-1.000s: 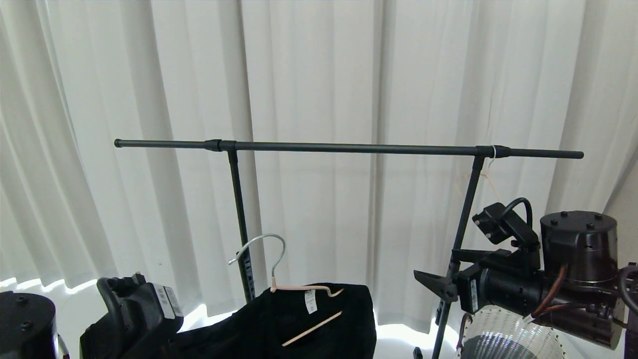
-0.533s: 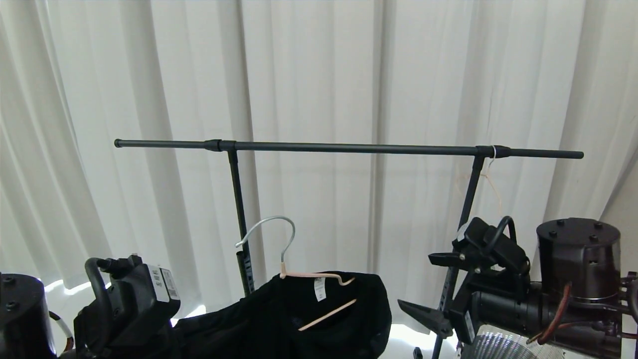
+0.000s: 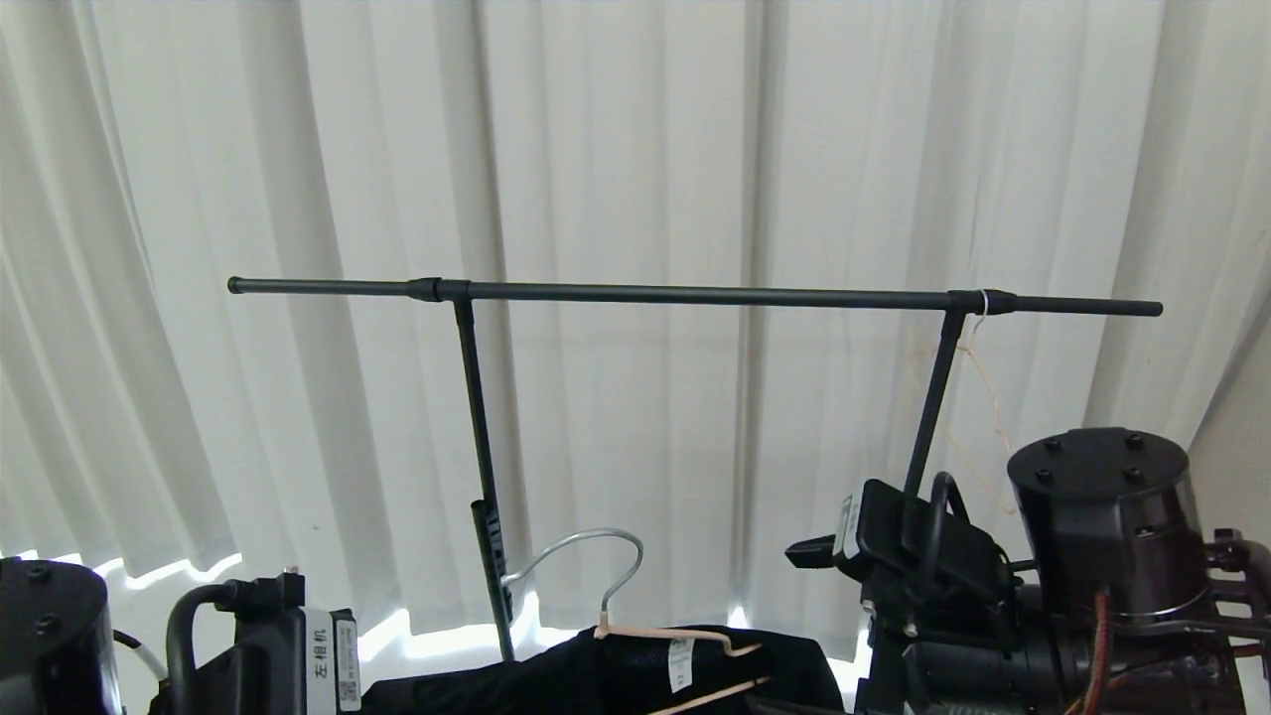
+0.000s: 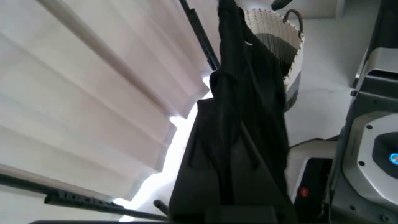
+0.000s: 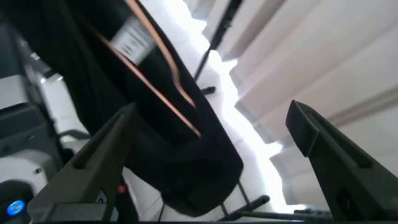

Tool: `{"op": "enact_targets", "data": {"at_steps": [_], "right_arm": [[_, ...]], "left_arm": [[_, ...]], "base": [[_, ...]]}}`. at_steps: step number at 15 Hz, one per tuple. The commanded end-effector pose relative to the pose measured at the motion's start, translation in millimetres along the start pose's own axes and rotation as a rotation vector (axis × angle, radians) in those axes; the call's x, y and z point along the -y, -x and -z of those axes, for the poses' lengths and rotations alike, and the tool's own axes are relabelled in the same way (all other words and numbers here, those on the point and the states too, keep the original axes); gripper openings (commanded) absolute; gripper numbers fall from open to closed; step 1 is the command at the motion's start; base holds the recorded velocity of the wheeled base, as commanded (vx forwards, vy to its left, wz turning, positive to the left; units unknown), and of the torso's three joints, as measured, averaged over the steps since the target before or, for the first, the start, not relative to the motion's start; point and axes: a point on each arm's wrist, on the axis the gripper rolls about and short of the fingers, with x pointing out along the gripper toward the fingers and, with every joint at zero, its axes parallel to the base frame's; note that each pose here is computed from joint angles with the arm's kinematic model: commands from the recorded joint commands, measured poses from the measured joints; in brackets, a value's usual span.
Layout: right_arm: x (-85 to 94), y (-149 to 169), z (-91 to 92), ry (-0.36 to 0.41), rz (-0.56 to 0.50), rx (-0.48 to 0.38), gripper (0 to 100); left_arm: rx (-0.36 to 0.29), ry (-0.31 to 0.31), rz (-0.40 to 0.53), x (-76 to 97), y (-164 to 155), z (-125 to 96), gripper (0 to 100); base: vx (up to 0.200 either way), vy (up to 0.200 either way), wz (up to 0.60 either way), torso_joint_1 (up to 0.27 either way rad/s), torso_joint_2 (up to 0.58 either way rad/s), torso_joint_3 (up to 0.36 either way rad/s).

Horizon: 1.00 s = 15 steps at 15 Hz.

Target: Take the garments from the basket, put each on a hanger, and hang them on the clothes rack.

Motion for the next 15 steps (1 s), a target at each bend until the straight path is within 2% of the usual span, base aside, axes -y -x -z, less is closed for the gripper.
{"op": "enact_targets", "data": {"at_steps": [1,5,9,15], "right_arm": [[-2.6,-6,-16.3,0.050,-0.049,0.015,100],[-11.4,-30,-25.9,0.086,-0.114,-0.018,100],[-9.5,-49,-27.3,0.082,-0.123,-0.036,100],[-9.2,-51,-28.8,0.082,-0.132,-0.031,100]], "left_arm": [[0.012,-0.010,-0.005,-0.7,1,-3,0],[0.058,-0.045,-0.011,1.5,7,-10,0],[0.097,-0.066,-0.019,4.7,15,-14,0],[0.111,-0.076,-0.001,7.4,16,-16,0]], "base": [[0.000,0.000,0.00,0.000,0.00,0.000],[0.000,0.000,0.00,0.000,0.00,0.000],[0.000,0.000,0.00,0.000,0.00,0.000],[0.000,0.000,0.00,0.000,0.00,0.000]]}}
